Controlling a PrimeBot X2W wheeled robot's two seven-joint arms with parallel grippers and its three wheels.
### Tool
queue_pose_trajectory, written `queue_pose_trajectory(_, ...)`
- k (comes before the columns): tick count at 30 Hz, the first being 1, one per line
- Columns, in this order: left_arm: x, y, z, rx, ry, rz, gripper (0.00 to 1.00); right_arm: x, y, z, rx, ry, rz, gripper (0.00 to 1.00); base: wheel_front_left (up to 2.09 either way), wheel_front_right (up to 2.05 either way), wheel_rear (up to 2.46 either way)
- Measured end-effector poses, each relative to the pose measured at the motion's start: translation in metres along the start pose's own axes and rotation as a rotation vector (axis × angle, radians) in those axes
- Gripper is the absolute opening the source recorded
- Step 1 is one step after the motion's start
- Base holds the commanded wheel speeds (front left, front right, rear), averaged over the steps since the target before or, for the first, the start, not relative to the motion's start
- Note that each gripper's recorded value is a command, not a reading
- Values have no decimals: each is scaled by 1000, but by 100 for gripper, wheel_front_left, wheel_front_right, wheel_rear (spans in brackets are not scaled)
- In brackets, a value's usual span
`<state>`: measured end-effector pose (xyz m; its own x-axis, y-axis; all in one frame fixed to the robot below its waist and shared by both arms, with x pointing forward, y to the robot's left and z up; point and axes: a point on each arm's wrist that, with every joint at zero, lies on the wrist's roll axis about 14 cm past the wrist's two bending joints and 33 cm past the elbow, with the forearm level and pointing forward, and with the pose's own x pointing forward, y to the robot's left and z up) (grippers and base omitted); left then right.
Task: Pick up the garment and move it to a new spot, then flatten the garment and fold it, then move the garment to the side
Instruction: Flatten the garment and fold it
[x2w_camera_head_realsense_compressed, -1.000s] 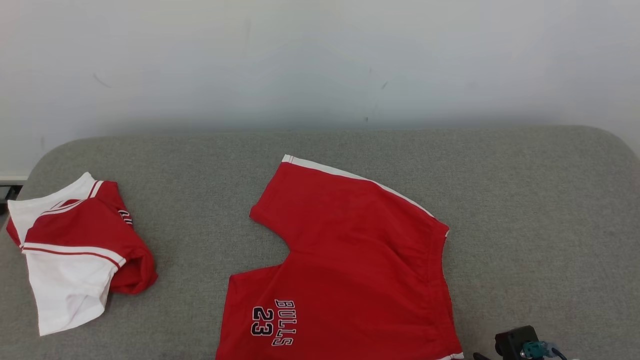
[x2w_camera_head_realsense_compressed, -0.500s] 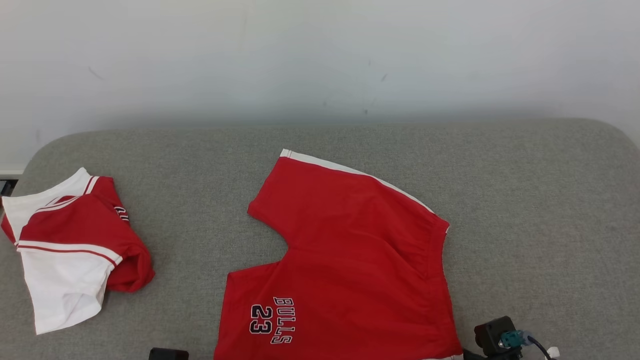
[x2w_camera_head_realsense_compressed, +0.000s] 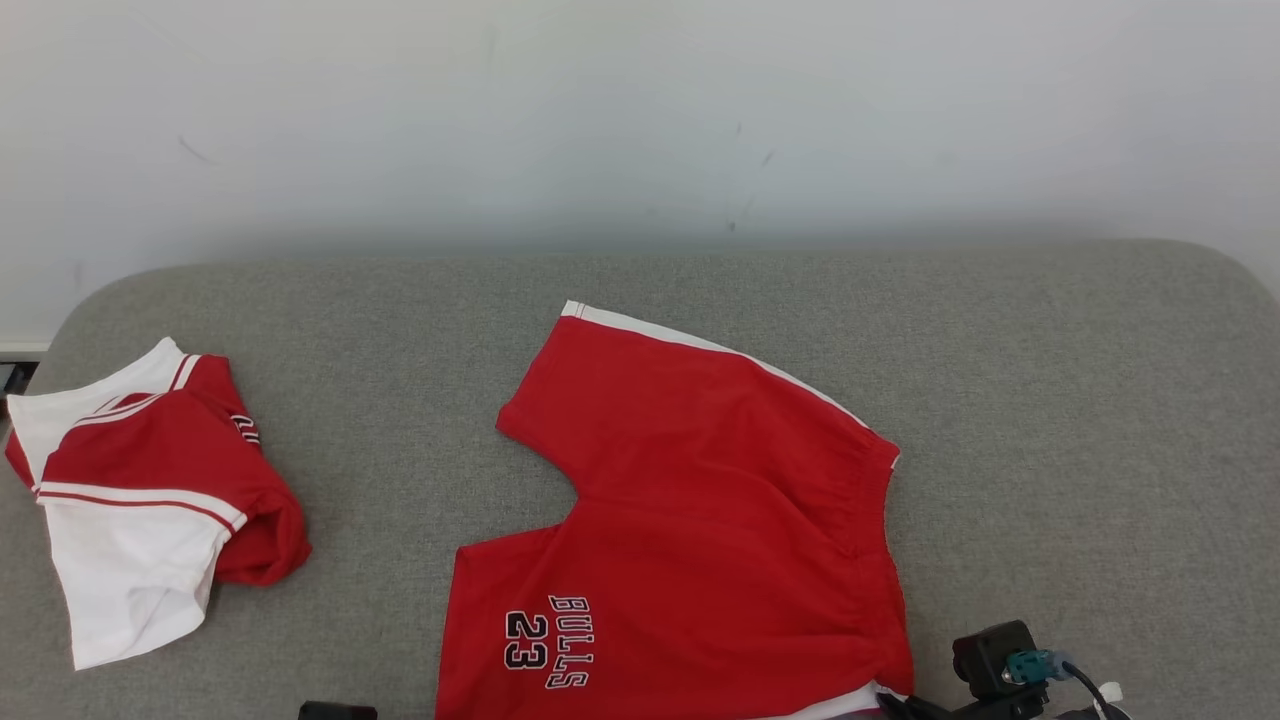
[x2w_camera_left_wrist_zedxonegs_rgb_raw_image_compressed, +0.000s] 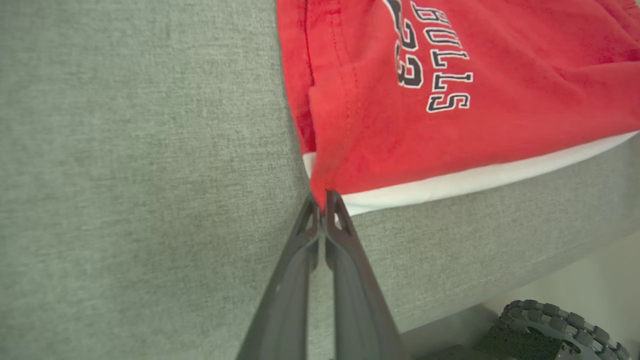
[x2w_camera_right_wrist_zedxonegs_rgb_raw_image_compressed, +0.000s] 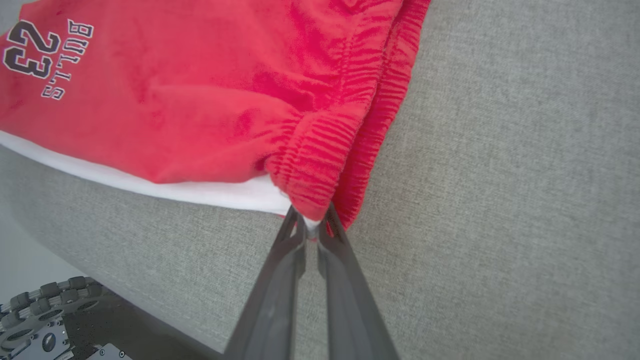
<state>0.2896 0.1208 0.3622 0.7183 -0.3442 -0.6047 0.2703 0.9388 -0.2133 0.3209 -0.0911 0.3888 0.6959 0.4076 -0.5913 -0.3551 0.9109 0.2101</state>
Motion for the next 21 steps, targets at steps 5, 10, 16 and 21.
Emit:
queue_pose_trajectory(5,-3,0,13,22,-60,-9,0,-3,2,12,27,-49,23,0,0,0,0)
queue_pose_trajectory(10,-9,11,42,62,-157,6,0,-10,6,32,33,-112,53,0,0,0,0)
queue_pose_trajectory(16,-9,10,80,106,-245,-16,0,-16,8,49,60,-159,85,0,0,0,0)
queue_pose_trajectory(21,0,11,126,189,-302,-39,0,-13,-1,71,60,-181,87,0,0,0,0)
